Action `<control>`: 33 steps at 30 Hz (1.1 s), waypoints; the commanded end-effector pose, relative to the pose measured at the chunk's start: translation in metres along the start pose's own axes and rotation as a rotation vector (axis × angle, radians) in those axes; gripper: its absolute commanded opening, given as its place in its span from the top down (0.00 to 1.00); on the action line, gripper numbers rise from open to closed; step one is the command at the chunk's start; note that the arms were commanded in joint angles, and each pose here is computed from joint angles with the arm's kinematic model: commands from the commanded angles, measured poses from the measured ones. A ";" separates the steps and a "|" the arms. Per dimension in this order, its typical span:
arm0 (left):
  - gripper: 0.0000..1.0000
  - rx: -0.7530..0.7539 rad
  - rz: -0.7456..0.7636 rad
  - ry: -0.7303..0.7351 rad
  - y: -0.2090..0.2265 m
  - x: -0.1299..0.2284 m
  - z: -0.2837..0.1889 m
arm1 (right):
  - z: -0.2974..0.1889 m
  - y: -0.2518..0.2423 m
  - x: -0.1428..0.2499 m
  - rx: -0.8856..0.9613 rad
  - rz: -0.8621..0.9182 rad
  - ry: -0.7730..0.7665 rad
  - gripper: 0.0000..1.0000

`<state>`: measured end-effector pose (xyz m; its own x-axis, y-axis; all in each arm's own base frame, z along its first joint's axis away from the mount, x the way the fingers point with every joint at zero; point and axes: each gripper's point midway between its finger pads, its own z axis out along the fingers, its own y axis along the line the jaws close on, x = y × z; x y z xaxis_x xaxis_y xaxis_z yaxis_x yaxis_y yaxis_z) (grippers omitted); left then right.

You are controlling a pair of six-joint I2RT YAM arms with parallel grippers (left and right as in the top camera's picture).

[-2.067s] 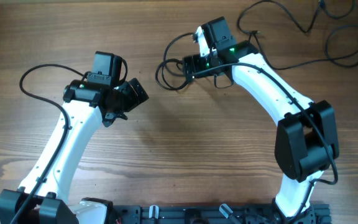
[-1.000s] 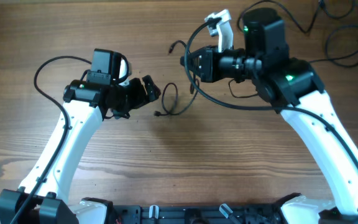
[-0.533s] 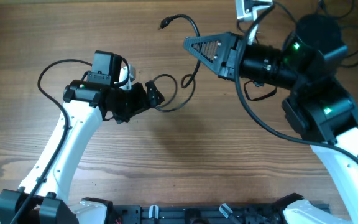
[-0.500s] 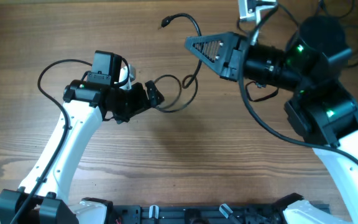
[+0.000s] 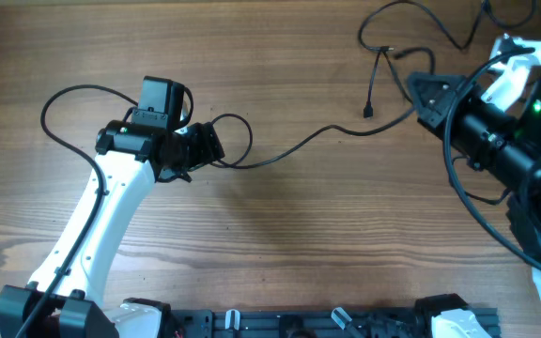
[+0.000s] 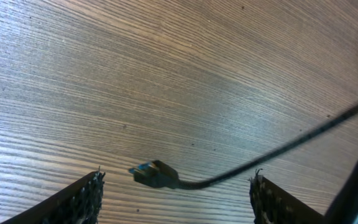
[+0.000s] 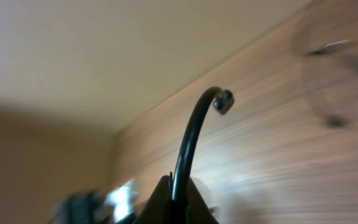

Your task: Untangle cables

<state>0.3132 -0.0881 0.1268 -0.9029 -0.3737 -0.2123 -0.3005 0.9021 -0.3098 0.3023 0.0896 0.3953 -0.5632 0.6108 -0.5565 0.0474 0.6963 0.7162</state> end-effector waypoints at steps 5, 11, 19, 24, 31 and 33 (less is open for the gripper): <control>0.33 -0.025 -0.028 -0.012 0.005 -0.004 0.001 | -0.028 -0.127 -0.049 0.743 -0.090 -0.307 0.96; 0.38 -0.028 -0.028 -0.009 0.006 -0.003 0.001 | -0.010 -0.175 -0.040 1.029 -0.163 -0.210 0.96; 0.51 -0.149 -0.084 -0.049 0.029 -0.006 -0.001 | -0.005 -0.238 -0.049 1.169 -0.018 -0.130 0.96; 0.61 -0.148 -0.083 -0.048 0.028 -0.006 -0.001 | -0.024 -0.262 -0.063 1.201 0.083 -0.173 0.96; 0.57 -0.147 -0.084 -0.044 0.028 -0.005 -0.001 | -0.018 -0.263 -0.061 1.152 0.079 -0.125 0.94; 0.56 -0.138 -0.084 -0.042 0.027 -0.005 0.000 | 0.004 -0.252 -0.048 1.015 0.097 -0.025 0.96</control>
<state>0.3084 -0.0645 0.1216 -0.8644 -0.4467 -0.2308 -0.4061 0.8909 -0.2032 0.3073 -0.1372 0.2492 -0.4319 0.6636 -0.6108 0.8437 0.5367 -0.0135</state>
